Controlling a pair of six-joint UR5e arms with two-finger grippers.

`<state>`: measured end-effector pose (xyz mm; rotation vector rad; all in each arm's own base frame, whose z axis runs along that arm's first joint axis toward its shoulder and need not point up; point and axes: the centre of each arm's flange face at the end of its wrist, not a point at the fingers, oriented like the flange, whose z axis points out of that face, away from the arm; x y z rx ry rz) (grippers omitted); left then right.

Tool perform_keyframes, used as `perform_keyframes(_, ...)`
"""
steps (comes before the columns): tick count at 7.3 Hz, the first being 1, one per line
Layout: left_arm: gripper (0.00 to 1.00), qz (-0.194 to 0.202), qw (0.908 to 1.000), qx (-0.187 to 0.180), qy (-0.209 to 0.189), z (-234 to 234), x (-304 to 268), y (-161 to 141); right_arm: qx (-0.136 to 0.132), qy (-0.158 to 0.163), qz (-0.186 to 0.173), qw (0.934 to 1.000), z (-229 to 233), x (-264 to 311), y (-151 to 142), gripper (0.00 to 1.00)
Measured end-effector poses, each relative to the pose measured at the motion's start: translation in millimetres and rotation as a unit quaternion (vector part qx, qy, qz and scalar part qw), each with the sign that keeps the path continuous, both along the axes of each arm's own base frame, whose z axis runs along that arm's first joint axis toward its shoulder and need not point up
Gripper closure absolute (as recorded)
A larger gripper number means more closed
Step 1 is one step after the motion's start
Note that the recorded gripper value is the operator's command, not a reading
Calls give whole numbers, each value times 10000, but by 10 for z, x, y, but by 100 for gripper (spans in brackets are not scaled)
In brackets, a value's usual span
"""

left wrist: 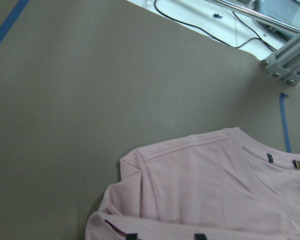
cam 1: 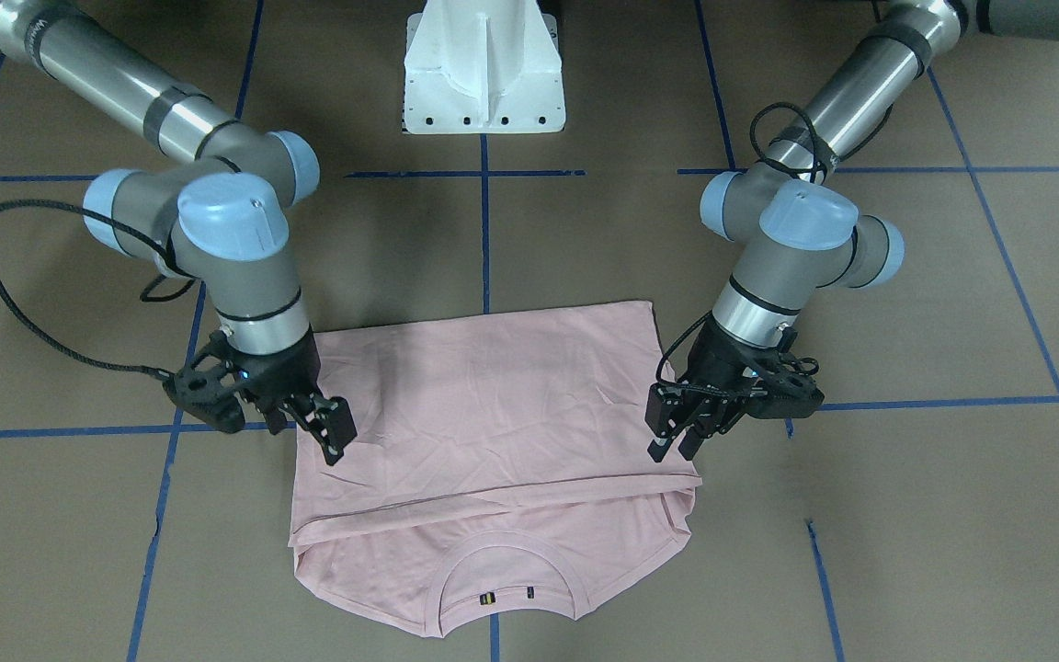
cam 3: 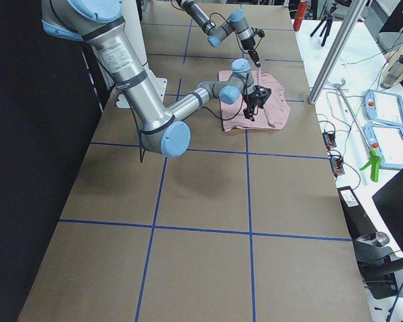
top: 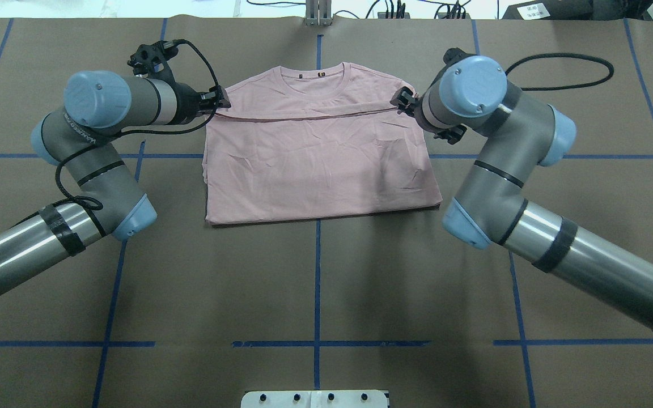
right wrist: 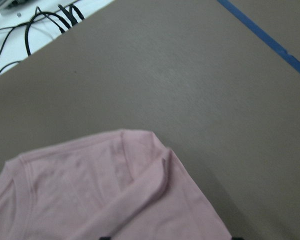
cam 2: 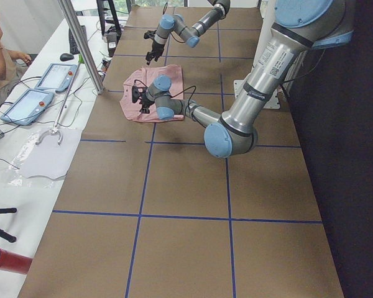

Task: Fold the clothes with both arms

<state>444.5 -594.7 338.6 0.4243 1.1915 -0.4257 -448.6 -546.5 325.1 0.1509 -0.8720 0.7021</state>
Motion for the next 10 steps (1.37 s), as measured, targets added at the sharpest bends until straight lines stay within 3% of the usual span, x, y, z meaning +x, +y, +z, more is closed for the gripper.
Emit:
perform_keyframes(2, 59, 24, 9999, 84, 118, -66, -85, 86, -285, -117, -133, 9994, 303, 80, 664, 21)
perform_keyframes(3, 59, 22, 9998, 114, 153, -99, -109, 108, -474, -166, -125, 9987, 381, -14, 849, 23)
perform_keyframes(5, 59, 19, 9997, 153, 197, -155, -128, 131, -619, -150, -149, 9979, 471, -127, 986, 23)
perform_keyframes(6, 59, 14, 9997, 160, 204, -164, -132, 134, -654, -108, -160, 9977, 522, -163, 1002, 30)
perform_keyframes(7, 59, 14, 9996, 166, 207, -171, -134, 136, -674, -80, -163, 9976, 551, -183, 1008, 41)
perform_keyframes(8, 59, 15, 9996, 168, 207, -172, -134, 137, -684, -52, -158, 9975, 568, -194, 1011, 87)
perform_keyframes(9, 59, 15, 9996, 169, 209, -174, -135, 137, -684, -27, -149, 9975, 581, -204, 1012, 100)
perform_keyframes(10, 59, 12, 9996, 170, 208, -174, -135, 137, -687, -12, -147, 9975, 589, -210, 1014, 100)
